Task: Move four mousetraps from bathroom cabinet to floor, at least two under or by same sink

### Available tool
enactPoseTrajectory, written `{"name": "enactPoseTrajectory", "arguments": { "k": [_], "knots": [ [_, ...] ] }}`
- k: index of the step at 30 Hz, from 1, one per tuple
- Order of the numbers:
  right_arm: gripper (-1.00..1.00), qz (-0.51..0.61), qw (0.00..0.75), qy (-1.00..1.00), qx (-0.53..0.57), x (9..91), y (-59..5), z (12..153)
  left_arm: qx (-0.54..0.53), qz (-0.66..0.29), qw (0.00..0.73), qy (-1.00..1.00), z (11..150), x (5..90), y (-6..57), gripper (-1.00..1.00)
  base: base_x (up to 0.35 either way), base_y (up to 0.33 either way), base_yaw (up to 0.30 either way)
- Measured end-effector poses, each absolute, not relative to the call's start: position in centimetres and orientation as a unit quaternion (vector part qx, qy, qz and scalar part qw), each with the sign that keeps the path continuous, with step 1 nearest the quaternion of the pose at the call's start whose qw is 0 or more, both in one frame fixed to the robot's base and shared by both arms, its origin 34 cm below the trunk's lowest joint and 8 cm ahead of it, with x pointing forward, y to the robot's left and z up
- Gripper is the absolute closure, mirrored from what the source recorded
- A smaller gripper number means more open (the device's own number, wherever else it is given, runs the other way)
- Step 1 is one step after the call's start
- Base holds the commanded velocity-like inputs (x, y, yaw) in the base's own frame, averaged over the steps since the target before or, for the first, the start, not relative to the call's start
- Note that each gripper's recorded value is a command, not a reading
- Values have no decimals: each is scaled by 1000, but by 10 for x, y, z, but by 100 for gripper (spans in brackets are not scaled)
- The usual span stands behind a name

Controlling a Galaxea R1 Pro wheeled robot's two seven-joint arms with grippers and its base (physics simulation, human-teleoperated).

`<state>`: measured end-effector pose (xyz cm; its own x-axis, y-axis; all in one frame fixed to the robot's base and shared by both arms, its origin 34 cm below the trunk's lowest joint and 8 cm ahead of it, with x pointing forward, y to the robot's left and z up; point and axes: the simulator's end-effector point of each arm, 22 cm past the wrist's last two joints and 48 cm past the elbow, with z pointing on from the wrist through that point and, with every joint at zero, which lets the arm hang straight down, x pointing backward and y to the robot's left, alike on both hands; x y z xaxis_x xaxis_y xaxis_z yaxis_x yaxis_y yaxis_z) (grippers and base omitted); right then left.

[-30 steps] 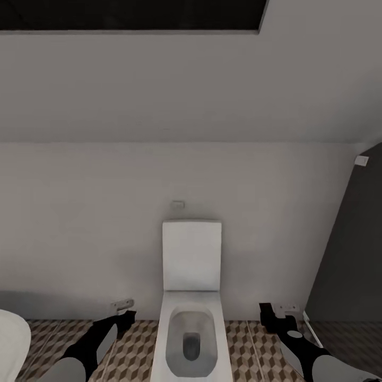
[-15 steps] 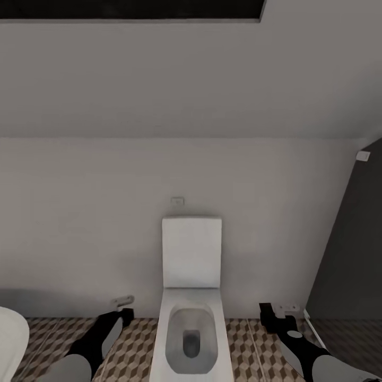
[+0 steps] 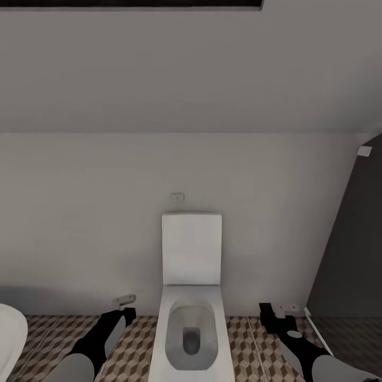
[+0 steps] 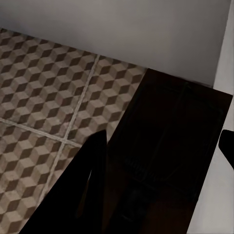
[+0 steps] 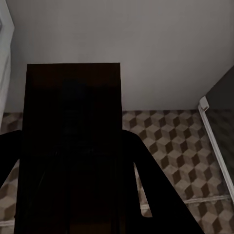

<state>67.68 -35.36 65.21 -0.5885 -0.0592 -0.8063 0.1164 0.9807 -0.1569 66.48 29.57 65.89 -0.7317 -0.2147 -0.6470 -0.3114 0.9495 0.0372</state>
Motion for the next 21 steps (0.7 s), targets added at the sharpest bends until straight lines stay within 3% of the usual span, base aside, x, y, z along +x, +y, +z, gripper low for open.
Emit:
{"name": "enactPoseTrajectory", "arguments": {
  "k": [21],
  "knots": [
    [100, -96, 422, 901, 13, 666, -352, 606, -143, 77, 338, 927, 625, 661, 300, 100, 0, 0, 0]
  ]
}}
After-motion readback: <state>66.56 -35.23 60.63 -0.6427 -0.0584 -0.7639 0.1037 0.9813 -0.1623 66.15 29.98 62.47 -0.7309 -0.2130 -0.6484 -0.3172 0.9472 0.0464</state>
